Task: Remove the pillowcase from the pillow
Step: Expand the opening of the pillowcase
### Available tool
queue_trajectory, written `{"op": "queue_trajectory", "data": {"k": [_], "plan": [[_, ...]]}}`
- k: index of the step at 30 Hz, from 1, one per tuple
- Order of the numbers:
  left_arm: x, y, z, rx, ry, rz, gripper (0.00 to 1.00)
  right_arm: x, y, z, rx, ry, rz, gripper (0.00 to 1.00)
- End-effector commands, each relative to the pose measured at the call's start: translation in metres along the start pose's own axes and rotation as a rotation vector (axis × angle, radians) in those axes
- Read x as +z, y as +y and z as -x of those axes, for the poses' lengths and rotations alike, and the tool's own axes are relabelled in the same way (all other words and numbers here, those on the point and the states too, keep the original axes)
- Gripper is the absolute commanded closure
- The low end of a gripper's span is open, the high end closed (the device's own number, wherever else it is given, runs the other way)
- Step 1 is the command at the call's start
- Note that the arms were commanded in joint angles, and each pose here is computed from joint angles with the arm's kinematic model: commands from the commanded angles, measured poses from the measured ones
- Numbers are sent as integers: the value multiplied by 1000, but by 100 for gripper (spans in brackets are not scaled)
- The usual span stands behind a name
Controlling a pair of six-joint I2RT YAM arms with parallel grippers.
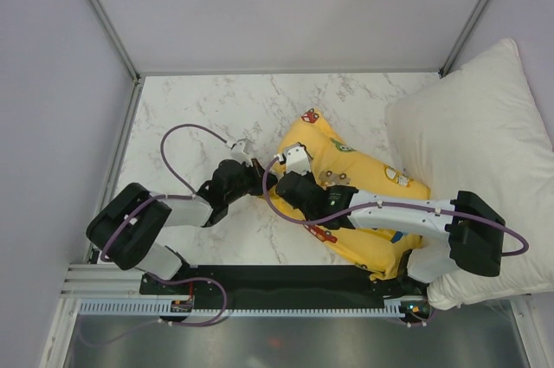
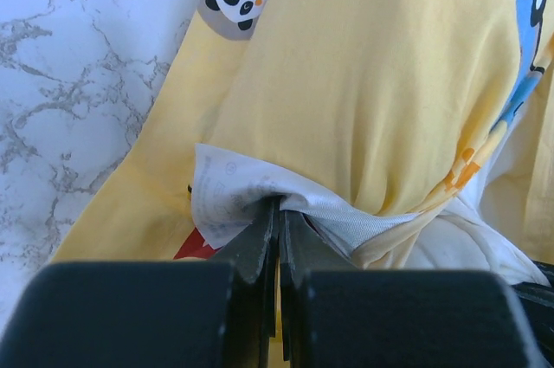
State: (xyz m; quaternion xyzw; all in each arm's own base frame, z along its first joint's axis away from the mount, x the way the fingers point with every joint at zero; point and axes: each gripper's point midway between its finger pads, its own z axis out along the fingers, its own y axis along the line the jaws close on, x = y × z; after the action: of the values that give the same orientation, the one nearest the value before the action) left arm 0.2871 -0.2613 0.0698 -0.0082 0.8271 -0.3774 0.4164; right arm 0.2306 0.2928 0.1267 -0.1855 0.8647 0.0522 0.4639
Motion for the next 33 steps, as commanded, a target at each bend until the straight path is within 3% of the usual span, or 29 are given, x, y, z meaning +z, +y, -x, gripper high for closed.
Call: {"op": "queue_trajectory", "data": {"k": [1, 5, 13, 14, 15, 18, 21, 33], "plan": [[2, 77, 13, 7, -100, 306, 98, -40, 19, 43, 5, -95, 110, 100], [7, 71, 4, 6, -76, 275, 98, -36, 20, 38, -30, -96, 124, 100], [17, 2, -37, 80, -13, 1, 98, -29, 43, 51, -40, -146, 303, 100], [17, 2, -41, 82, -5, 1, 98, -30, 43, 59, -46, -160, 311, 95], [17, 2, -46, 81, 3, 1, 98, -29, 43, 62, -60, -165, 308, 77], [17, 14, -55, 66, 13, 26, 98, -31, 45, 78, -76, -184, 334, 36], [14, 19, -62, 59, 26, 32, 98, -26, 53, 80, -107, -165, 367, 22], [6, 29, -71, 48, 31, 50, 98, 42, 11, 48, -108, -49, 319, 21]]}}
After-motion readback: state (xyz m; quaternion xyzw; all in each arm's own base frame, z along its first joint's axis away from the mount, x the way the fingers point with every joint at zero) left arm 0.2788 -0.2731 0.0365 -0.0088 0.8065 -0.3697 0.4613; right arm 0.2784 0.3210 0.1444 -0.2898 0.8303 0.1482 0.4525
